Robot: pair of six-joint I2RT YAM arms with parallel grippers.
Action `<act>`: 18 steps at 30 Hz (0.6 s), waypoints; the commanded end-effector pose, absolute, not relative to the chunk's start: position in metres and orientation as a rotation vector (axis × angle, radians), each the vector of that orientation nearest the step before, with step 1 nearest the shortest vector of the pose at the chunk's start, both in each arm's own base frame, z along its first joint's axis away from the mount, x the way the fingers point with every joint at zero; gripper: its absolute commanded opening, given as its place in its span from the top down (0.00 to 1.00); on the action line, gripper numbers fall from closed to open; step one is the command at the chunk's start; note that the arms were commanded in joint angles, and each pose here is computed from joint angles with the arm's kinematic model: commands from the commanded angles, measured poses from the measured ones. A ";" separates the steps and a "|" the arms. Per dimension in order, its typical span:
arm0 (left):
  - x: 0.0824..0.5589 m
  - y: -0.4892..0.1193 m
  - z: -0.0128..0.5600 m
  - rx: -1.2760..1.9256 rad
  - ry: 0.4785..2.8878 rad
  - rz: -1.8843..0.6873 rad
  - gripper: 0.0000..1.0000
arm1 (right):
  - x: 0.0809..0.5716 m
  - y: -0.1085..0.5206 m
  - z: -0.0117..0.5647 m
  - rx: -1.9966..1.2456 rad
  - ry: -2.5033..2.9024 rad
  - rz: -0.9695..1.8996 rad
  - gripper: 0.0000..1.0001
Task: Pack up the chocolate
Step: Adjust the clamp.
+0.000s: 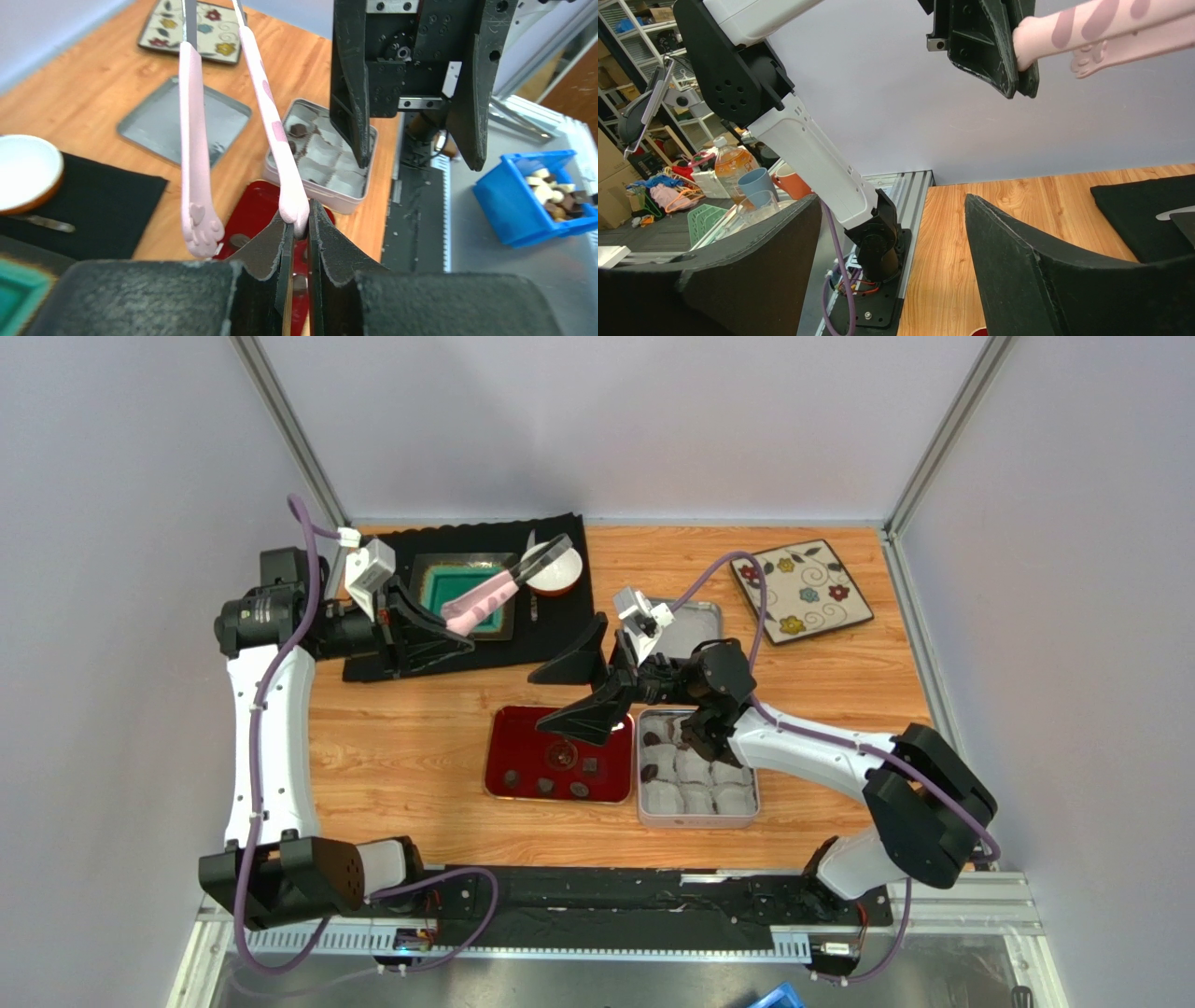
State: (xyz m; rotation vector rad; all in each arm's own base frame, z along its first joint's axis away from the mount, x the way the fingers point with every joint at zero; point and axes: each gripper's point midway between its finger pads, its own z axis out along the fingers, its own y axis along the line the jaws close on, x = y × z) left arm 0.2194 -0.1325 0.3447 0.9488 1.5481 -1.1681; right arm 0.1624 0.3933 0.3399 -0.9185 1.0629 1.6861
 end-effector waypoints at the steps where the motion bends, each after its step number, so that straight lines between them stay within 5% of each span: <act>1: 0.182 -0.146 0.410 0.871 1.271 -1.386 0.93 | 0.166 0.388 0.353 -0.908 1.010 1.627 0.21; 18: 0.148 -0.154 0.392 0.909 1.267 -1.412 0.93 | 0.211 0.418 0.360 -0.793 0.995 1.680 0.20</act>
